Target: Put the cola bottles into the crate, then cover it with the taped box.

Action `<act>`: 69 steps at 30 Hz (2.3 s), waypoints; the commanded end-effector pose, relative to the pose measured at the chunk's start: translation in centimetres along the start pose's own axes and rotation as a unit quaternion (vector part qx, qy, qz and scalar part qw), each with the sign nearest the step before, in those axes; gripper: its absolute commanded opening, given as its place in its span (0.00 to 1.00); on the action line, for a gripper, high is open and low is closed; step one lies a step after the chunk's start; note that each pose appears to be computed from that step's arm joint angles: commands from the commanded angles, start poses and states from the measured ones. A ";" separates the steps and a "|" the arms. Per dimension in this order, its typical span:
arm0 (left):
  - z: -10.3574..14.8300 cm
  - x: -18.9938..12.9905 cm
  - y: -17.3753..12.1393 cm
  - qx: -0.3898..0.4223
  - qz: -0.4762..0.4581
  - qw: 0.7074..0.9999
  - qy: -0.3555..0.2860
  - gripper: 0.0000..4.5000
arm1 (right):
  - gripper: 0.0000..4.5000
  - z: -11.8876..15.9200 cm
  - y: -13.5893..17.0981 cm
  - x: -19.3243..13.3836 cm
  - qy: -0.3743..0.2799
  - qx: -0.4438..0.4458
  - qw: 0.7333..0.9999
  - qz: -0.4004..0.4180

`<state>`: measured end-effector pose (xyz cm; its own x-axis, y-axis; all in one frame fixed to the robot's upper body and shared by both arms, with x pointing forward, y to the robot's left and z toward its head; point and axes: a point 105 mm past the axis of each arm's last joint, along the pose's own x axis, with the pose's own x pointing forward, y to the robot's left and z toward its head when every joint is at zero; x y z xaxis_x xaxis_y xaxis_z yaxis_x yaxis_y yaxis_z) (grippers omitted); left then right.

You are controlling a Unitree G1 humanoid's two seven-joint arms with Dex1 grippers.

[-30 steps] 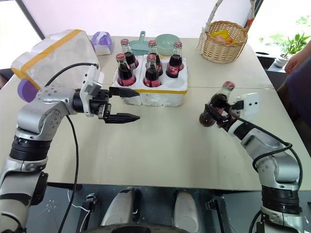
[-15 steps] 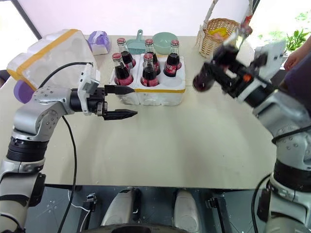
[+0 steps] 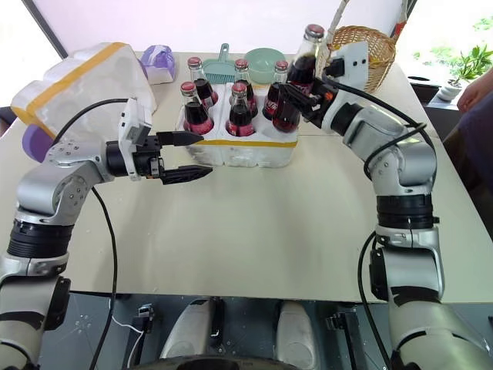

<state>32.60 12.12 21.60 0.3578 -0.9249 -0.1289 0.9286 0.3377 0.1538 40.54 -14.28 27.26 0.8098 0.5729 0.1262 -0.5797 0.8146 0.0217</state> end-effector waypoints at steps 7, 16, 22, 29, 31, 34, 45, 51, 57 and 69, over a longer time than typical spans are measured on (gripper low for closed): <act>1.2 -1.3 0.2 0.022 0.031 0.999 -0.012 1.00 | 0.59 -1.8 0.5 1.5 0.021 -0.013 1.000 0.016; 1.2 -1.4 0.7 0.023 0.046 0.999 -0.013 1.00 | 0.59 -1.4 2.6 1.3 0.008 -0.010 0.999 0.052; 1.3 -1.2 0.9 0.024 0.046 0.999 -0.016 1.00 | 0.59 -3.4 2.4 1.6 0.041 -0.021 0.998 0.042; 1.3 -1.2 1.3 0.025 0.050 0.998 -0.014 1.00 | 0.70 -6.7 0.9 1.6 0.106 -0.042 0.993 0.011; 1.2 -1.3 1.4 0.027 0.052 0.998 -0.010 1.00 | 0.87 -6.9 0.8 1.5 0.109 -0.035 0.993 0.009; 1.0 -1.7 1.7 0.028 0.064 0.998 0.000 1.00 | 0.99 -6.2 1.2 0.6 0.101 -0.030 0.994 0.022; 2.8 -9.8 3.3 0.101 0.159 0.974 0.122 1.00 | 0.99 0.5 3.6 -9.9 0.101 -0.051 0.984 0.139; 2.6 -21.3 4.4 0.086 0.297 0.905 0.292 1.00 | 0.99 4.5 3.8 -13.1 0.096 -0.076 0.978 0.170; 2.8 -27.2 6.9 0.073 0.396 0.853 0.333 1.00 | 0.99 6.1 5.5 -14.2 0.084 -0.095 0.968 0.217; 1.1 -27.6 11.9 0.056 0.437 0.818 0.369 1.00 | 0.99 5.7 5.3 -15.0 0.075 -0.101 0.979 0.157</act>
<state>33.76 40.65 27.37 0.8768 -0.0187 -0.4804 0.3179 0.7722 0.5502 25.66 -18.93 29.80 0.5884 0.8029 -0.0953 -0.8065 0.5743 -0.1409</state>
